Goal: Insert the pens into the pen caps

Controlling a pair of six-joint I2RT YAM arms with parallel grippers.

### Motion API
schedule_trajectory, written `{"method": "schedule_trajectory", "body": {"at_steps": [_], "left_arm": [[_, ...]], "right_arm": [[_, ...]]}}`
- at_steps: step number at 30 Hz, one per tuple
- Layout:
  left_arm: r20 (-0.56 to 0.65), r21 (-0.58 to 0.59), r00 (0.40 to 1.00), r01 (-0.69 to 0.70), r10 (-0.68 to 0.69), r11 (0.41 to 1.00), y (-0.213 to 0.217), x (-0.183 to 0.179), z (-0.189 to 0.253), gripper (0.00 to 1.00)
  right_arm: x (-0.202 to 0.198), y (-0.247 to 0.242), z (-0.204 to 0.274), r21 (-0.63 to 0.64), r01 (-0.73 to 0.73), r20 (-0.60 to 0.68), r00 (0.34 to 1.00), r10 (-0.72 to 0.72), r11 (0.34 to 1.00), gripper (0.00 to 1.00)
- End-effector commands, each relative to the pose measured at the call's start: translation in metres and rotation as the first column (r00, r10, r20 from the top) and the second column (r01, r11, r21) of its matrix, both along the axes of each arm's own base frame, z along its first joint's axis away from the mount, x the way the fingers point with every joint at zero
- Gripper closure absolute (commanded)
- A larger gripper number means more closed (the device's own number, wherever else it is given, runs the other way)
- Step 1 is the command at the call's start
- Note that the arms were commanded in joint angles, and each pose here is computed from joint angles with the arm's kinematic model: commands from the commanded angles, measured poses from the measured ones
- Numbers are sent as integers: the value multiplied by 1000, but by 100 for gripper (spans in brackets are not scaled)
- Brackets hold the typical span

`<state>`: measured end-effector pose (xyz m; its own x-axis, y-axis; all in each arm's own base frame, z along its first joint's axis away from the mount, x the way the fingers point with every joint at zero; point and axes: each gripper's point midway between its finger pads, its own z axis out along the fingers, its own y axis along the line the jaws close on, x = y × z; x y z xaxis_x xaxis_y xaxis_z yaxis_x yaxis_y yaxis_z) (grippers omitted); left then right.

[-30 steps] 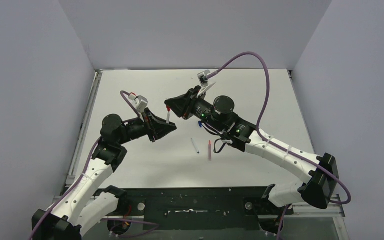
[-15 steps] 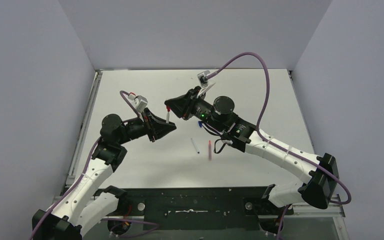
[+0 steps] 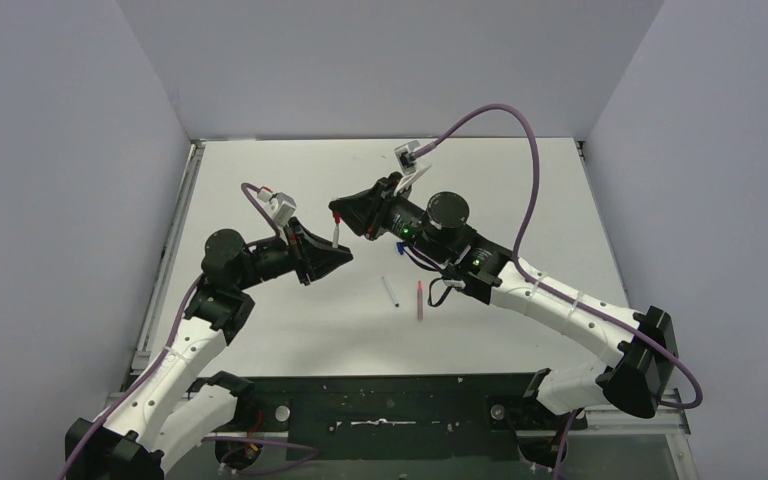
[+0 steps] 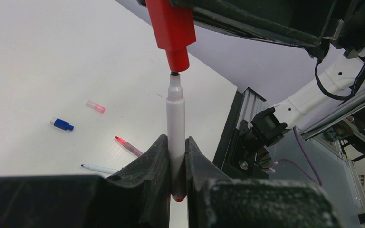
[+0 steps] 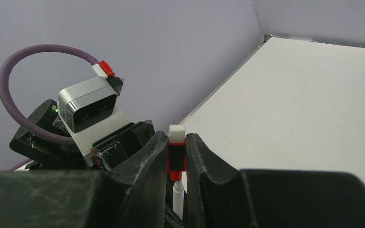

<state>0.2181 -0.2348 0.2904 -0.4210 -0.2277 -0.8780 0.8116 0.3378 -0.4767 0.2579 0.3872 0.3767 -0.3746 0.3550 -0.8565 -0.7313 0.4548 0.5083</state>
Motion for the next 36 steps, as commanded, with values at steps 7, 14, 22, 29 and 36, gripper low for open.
{"method": "schedule_trajectory", "body": {"at_steps": [7, 14, 22, 29, 36], "left_arm": [[80, -31, 997, 2, 0, 1000, 2, 0, 21, 100], [88, -37, 996, -12, 15, 999, 4, 1, 25, 100], [98, -49, 994, -47, 52, 998, 6, 14, 32, 100], [135, -2, 988, -81, 81, 997, 11, 32, 43, 100], [186, 108, 965, -207, 185, 972, 23, 64, 54, 100]], "right_arm": [[-5, -8, 26, 78, -1, 51, 999, -3, 997, 100], [-4, -6, 20, 75, -4, 37, 999, 1, 997, 100], [-16, 0, 9, 92, -26, 2, 1000, 26, 995, 100], [-29, 7, -12, 50, -29, -44, 999, 31, 998, 100], [-44, 18, -45, -86, -3, -116, 993, -7, 996, 100]]}}
